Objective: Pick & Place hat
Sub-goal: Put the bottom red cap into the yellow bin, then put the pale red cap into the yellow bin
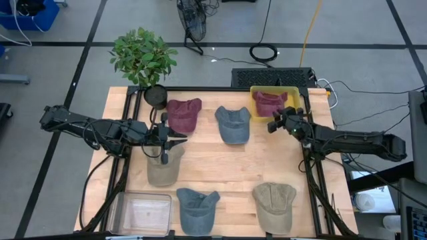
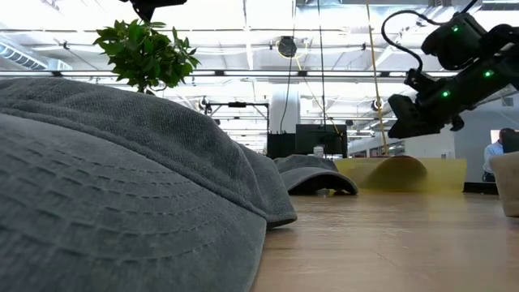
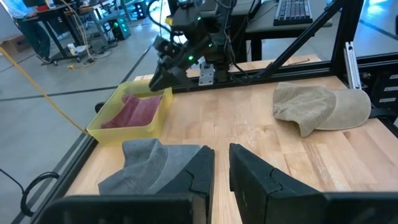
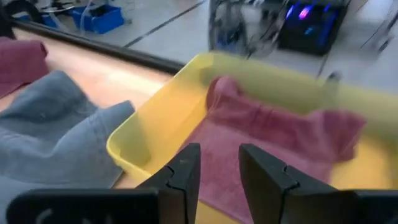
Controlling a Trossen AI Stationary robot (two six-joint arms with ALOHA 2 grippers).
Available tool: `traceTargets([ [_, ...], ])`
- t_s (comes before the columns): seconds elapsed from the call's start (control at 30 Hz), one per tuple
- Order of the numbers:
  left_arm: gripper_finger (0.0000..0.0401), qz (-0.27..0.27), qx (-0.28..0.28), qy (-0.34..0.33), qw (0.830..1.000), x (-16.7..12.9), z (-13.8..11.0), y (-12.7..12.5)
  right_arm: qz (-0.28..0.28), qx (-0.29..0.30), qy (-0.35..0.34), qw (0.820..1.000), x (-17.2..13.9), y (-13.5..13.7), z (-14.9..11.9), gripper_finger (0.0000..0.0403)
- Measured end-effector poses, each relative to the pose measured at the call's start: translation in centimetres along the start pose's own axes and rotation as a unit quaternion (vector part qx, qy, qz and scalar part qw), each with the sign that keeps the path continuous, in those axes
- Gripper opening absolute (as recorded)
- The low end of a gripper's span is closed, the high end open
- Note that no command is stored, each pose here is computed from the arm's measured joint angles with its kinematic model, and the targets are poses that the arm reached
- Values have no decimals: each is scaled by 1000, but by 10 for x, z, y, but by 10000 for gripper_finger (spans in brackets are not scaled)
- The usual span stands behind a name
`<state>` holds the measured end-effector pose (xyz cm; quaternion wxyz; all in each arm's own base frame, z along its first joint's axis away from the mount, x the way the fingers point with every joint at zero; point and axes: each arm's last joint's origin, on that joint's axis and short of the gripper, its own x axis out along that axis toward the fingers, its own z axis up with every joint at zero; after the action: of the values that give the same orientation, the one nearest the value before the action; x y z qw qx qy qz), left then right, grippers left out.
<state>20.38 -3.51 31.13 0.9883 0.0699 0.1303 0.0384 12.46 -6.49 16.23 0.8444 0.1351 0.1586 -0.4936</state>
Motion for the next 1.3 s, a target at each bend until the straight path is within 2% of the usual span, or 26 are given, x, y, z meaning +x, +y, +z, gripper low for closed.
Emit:
traceTargets([
  [0.13, 56, 0, 8, -3, 1000, 0, 1, 0, 35, 40, 51, 997, 10, -9, -1, 86],
  [0.27, 56, 0, 18, -4, 1000, 0, 1, 0, 36, 53, 85, 994, 16, -18, -4, 85],
  [0.73, 56, 5, 16, -4, 1000, 0, 1, 2, 35, 48, 103, 993, 17, -23, -5, 84],
  [0.83, 56, 5, 16, -4, 1000, 0, 1, 2, 39, 38, 94, 994, 17, -22, -4, 84],
  [1.07, 56, 5, 12, -3, 1000, 1, 1, 2, 71, 41, 26, 996, 18, -16, 10, 84],
  [1.3, 56, 5, 11, -3, 1000, 0, 1, 2, 184, 42, -10, 982, 11, 1, 18, 84],
])
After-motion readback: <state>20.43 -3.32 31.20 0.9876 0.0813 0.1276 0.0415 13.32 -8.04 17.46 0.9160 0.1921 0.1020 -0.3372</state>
